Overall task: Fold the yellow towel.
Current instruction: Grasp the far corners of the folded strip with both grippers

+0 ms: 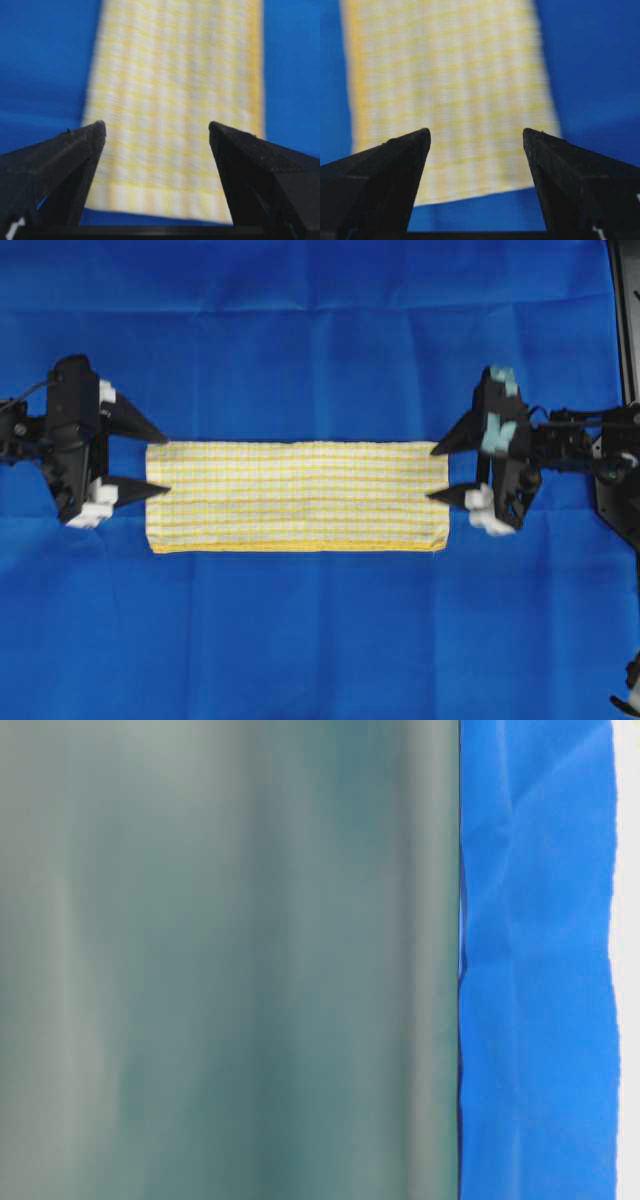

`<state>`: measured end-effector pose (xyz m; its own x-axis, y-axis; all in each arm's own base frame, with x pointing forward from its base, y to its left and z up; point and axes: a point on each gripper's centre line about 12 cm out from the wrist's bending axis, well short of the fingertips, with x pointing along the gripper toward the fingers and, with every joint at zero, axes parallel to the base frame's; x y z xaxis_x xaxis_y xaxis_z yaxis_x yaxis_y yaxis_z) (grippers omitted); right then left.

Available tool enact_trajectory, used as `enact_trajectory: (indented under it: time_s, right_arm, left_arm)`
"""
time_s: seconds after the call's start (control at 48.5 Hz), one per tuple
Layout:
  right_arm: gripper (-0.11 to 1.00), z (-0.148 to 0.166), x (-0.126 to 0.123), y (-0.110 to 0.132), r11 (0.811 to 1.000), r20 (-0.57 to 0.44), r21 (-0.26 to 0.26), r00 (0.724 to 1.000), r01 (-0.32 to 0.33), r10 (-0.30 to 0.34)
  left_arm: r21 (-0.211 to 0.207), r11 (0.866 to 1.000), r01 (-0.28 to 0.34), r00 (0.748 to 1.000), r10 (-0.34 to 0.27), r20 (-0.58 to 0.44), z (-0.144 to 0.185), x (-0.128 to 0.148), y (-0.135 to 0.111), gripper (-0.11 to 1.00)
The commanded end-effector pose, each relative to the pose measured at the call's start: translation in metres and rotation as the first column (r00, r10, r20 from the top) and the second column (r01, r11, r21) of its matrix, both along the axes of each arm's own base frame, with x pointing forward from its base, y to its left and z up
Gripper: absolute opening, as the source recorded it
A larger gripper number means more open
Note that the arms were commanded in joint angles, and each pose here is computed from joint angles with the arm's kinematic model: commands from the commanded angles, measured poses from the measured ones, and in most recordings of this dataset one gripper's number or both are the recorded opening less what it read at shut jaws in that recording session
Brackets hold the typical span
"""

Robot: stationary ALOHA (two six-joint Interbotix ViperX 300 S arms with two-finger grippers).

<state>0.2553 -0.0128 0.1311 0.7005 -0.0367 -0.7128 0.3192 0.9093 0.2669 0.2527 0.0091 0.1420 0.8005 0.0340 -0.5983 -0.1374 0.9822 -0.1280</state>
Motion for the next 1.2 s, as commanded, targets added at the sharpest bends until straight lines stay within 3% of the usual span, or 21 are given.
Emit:
enact_trajectory:
  time_s: [0.0, 0.124, 0.433, 0.64, 0.929, 1.053, 1.176]
  right_arm:
    - [0.74, 0.005, 0.004, -0.016, 0.999, -0.001, -0.015, 0.999, 0.037, -0.037]
    - [0.74, 0.001, 0.005, -0.03, 0.998, -0.053, -0.026, 0.997, 0.062, -0.063]
    - [0.74, -0.017, 0.012, -0.033, 0.998, -0.143, -0.023, 0.988, 0.05, -0.053]
    - [0.74, -0.027, 0.011, -0.031, 0.999, -0.205, -0.004, 0.978, 0.045, -0.045]
    - [0.73, -0.027, 0.011, -0.031, 0.999, -0.208, -0.003, 0.977, 0.045, -0.045]
    - [0.65, -0.028, 0.011, -0.03, 0.999, -0.215, -0.004, 0.976, 0.038, -0.038]
    - [0.34, -0.028, 0.011, -0.027, 1.0, -0.214, -0.009, 0.977, 0.018, -0.019]
  left_arm:
    - [0.021, 0.999, -0.035, 0.999, 0.035, 0.0, 0.004, 0.007, 0.014, 0.78]
    - [0.037, 0.997, -0.065, 0.996, 0.067, -0.056, -0.002, 0.011, 0.027, 0.78]
    - [0.036, 0.997, -0.071, 0.977, 0.076, -0.198, -0.034, 0.02, 0.034, 0.76]
    - [0.023, 0.999, -0.047, 0.97, 0.051, -0.237, -0.041, 0.019, 0.025, 0.76]
    - [0.017, 0.999, -0.048, 0.962, 0.051, -0.266, -0.043, 0.017, 0.025, 0.72]
    - [0.013, 0.999, -0.049, 0.956, 0.051, -0.288, -0.045, 0.015, 0.024, 0.6]
    - [0.006, 0.999, -0.046, 0.937, 0.045, -0.346, -0.048, 0.013, 0.024, 0.29]
